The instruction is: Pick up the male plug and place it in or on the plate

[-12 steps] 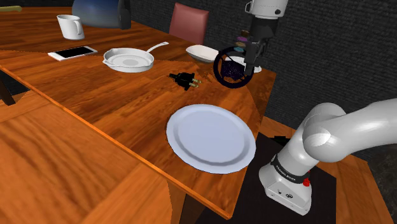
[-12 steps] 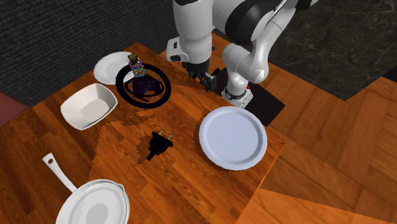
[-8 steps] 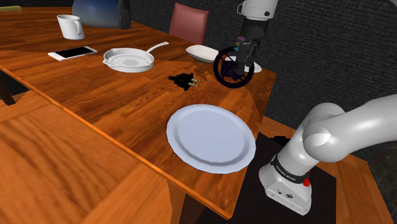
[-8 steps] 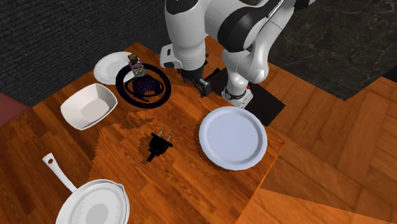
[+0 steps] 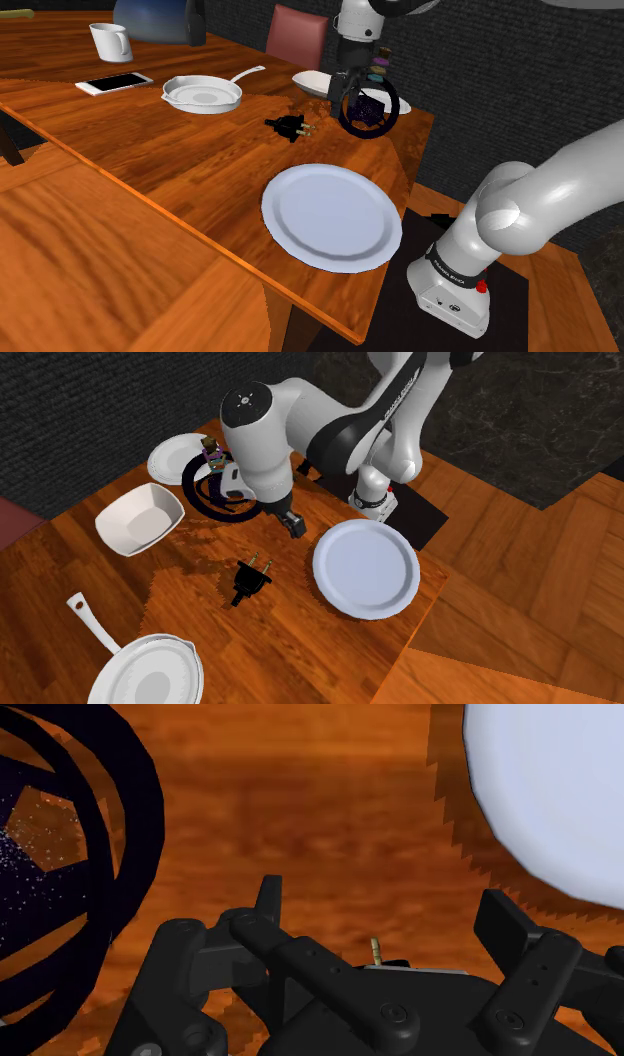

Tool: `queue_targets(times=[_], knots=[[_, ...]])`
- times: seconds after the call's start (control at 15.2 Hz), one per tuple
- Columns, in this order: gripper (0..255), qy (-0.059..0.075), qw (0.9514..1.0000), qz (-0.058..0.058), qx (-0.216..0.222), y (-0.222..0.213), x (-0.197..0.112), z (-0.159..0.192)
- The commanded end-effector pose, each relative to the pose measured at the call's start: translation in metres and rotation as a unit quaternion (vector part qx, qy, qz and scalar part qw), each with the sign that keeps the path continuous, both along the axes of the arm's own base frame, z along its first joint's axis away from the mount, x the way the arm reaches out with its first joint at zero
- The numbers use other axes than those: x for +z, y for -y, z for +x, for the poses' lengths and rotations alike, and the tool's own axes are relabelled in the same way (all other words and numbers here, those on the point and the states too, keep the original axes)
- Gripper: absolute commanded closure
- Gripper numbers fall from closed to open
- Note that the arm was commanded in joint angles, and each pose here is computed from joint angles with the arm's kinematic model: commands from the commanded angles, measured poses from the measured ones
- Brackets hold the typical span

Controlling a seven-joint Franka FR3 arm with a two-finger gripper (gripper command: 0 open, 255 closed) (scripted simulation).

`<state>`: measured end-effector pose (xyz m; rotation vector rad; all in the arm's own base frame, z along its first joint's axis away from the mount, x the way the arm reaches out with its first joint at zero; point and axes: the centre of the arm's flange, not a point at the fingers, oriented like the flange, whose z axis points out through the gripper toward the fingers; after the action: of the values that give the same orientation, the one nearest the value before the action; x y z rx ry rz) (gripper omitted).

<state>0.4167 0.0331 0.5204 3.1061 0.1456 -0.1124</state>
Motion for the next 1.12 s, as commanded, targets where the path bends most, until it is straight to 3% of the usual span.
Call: queue_targets(times=[0.0,0.66,1.06], knots=[[0,0.007,1.0,0.003,0.002,-0.004,-0.011,0.027],[0,0.035,0.9991,0.019,0.013,-0.023,-0.05,0.14],[0,0.035,0.9991,0.019,0.013,-0.023,-0.082,0.14]])
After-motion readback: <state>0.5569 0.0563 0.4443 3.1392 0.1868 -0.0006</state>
